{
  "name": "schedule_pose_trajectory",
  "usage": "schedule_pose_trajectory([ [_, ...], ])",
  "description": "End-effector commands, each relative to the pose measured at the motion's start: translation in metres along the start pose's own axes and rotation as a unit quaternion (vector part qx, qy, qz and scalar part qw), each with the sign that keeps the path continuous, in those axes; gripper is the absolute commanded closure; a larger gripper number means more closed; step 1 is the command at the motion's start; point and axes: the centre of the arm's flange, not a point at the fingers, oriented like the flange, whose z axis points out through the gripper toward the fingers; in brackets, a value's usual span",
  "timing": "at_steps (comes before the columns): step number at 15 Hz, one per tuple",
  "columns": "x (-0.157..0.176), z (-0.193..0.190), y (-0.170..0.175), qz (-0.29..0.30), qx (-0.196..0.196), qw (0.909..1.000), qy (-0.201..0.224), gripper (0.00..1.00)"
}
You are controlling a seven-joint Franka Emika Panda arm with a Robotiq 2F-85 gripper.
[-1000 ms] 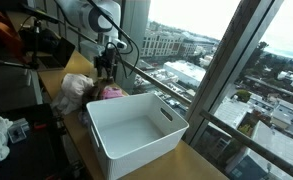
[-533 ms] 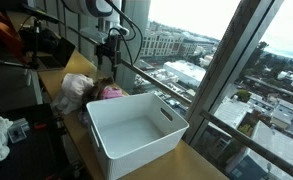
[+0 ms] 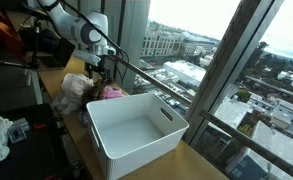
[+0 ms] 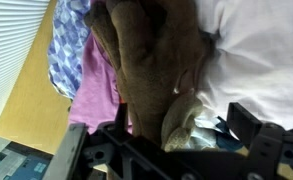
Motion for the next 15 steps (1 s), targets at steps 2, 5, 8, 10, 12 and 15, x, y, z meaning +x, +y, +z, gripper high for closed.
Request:
schedule_pose_trajectory([
  [2,0.018,0.047,-0.023,-0.029,-0.012,0.9995,-0.005,0.00],
  [5,0.017,0.054,-0.016,-0.032,-0.017,0.9993,-0.012,0.26],
  [8,0.015,0.046,0.001,-0.026,-0.027,0.9993,-0.007,0.51],
  [10,0.012,0.044,0.012,-0.018,-0.031,0.9993,-0.006,0.66],
  [12,0.008,0.043,0.023,-0.009,-0.034,0.9994,-0.005,0.80],
  [15,0.004,0.040,0.037,0.004,-0.036,0.9993,-0.006,0.99],
])
